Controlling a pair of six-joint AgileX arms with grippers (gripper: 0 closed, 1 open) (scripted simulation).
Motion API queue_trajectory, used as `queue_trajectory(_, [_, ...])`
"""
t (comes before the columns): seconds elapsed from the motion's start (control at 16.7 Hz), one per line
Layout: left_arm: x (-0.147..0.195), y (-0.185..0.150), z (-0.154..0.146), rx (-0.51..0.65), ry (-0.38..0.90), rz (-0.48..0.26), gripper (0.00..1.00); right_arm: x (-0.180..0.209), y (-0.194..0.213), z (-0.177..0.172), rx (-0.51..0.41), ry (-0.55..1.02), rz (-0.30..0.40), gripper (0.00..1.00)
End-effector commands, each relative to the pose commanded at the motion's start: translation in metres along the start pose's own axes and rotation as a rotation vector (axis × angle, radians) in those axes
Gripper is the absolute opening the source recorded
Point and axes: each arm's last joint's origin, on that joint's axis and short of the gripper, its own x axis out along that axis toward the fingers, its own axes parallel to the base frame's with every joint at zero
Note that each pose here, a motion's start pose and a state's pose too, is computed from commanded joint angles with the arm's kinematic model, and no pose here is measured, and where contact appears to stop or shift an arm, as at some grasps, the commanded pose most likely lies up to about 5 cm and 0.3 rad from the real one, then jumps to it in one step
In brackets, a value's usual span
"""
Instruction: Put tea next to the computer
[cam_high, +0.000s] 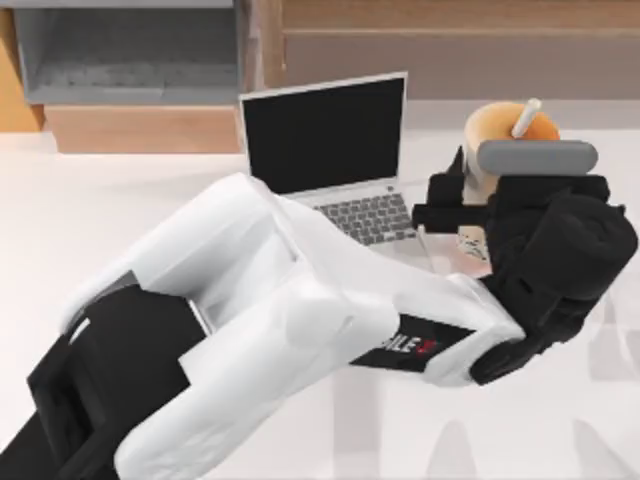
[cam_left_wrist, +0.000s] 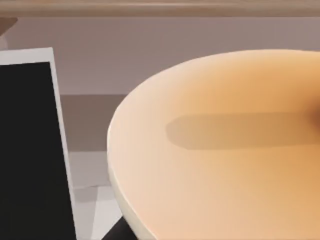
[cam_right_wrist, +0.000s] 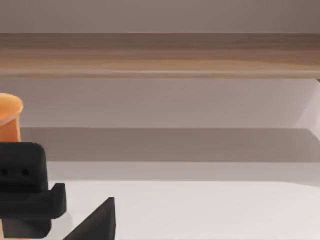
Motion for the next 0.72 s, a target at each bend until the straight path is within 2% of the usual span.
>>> queue_trajectory(0.36, [0.0000, 0.0000, 0.0000, 0.000, 0.000, 0.000, 0.98, 0.0000, 0.0000, 0.0000, 0.000, 0.000, 0.000, 1.00])
queue_trajectory(0.72, [0.0000, 0.0000, 0.0000, 0.000, 0.000, 0.000, 1.00, 0.0000, 0.0000, 0.0000, 0.000, 0.000, 0.000, 1.00])
